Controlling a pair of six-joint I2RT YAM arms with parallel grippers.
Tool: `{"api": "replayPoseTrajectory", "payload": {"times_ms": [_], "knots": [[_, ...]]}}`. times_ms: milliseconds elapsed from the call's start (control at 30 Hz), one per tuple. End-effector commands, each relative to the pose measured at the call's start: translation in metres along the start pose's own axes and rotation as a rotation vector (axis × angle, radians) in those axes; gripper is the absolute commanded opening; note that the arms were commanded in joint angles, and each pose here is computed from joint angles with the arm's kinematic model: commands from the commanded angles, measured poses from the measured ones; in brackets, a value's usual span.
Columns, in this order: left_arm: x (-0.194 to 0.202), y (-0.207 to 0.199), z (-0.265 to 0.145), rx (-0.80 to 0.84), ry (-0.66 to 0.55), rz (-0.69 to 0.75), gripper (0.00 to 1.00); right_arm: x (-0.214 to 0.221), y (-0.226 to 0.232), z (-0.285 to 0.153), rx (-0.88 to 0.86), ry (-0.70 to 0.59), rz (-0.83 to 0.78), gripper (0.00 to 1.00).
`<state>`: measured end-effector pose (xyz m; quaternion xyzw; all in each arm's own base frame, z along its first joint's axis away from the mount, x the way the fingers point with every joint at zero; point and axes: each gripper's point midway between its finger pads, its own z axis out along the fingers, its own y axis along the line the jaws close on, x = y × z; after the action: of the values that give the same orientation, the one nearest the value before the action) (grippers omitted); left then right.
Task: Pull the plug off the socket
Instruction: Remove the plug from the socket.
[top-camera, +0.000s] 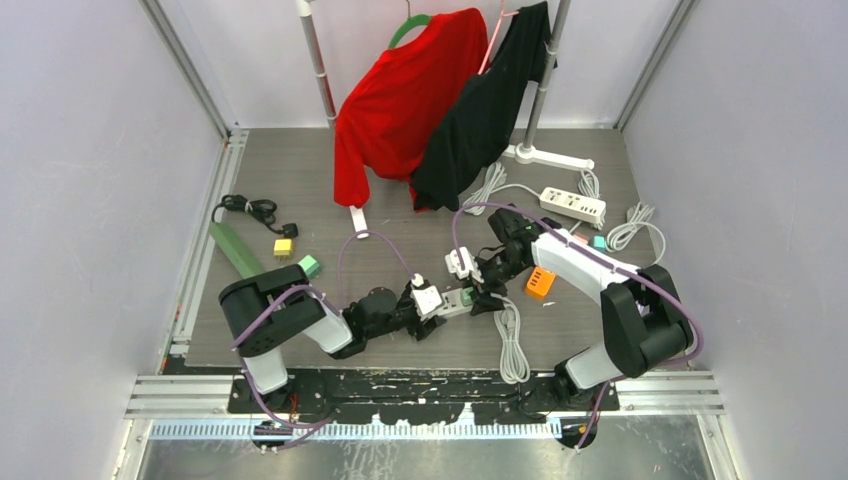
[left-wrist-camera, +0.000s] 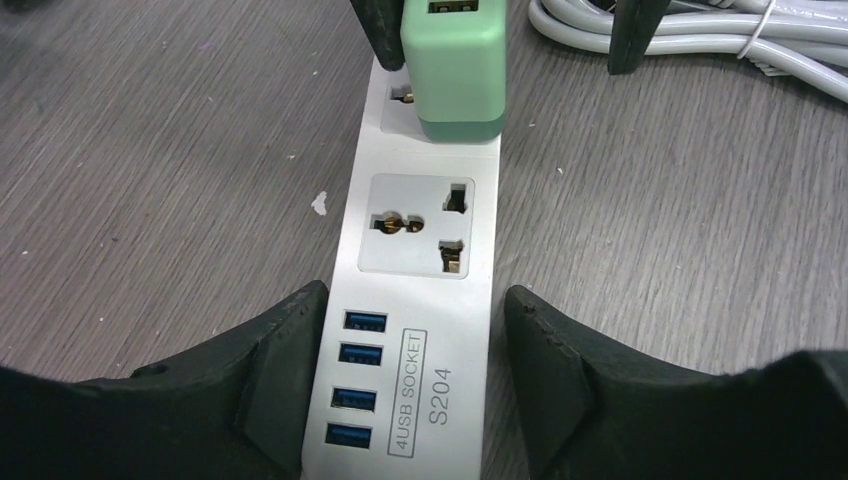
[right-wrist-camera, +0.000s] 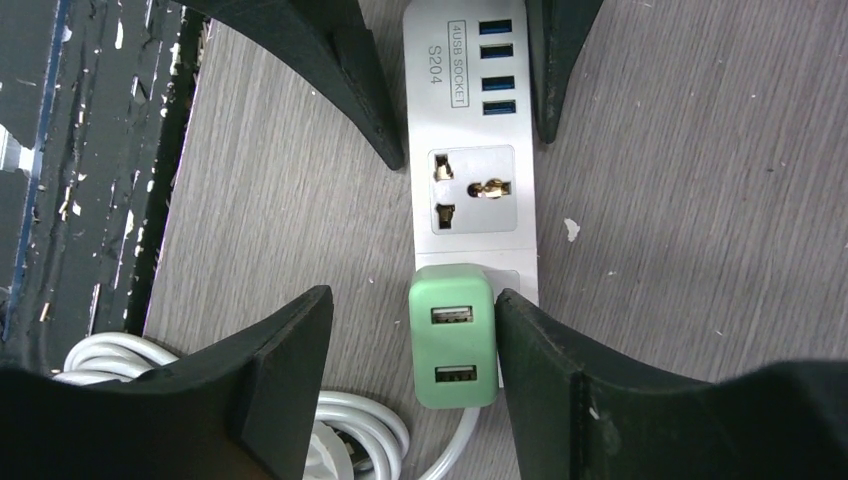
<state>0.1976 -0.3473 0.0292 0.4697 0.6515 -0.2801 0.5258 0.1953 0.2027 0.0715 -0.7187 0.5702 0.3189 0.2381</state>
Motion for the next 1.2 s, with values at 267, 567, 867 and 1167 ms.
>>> {"api": "replayPoseTrajectory", "payload": {"times_ms": [267,567,867,1167], "knots": [[-0.015,0.007,0.005,-0.026,-0.060,-0.013,0.38,-0.002,-0.012,0.001,0.035,-0.010,-0.036,0.52],[-0.014,0.005,0.005,-0.018,-0.055,-0.024,0.00,-0.002,-0.008,0.003,0.017,-0.022,-0.047,0.21],[-0.009,0.000,0.006,0.004,-0.044,-0.054,0.00,-0.027,-0.001,0.015,-0.023,-0.090,-0.051,0.01],[0.002,-0.002,-0.002,-0.004,-0.024,-0.072,0.00,-0.006,-0.007,-0.010,-0.003,-0.061,-0.030,0.01]]}}
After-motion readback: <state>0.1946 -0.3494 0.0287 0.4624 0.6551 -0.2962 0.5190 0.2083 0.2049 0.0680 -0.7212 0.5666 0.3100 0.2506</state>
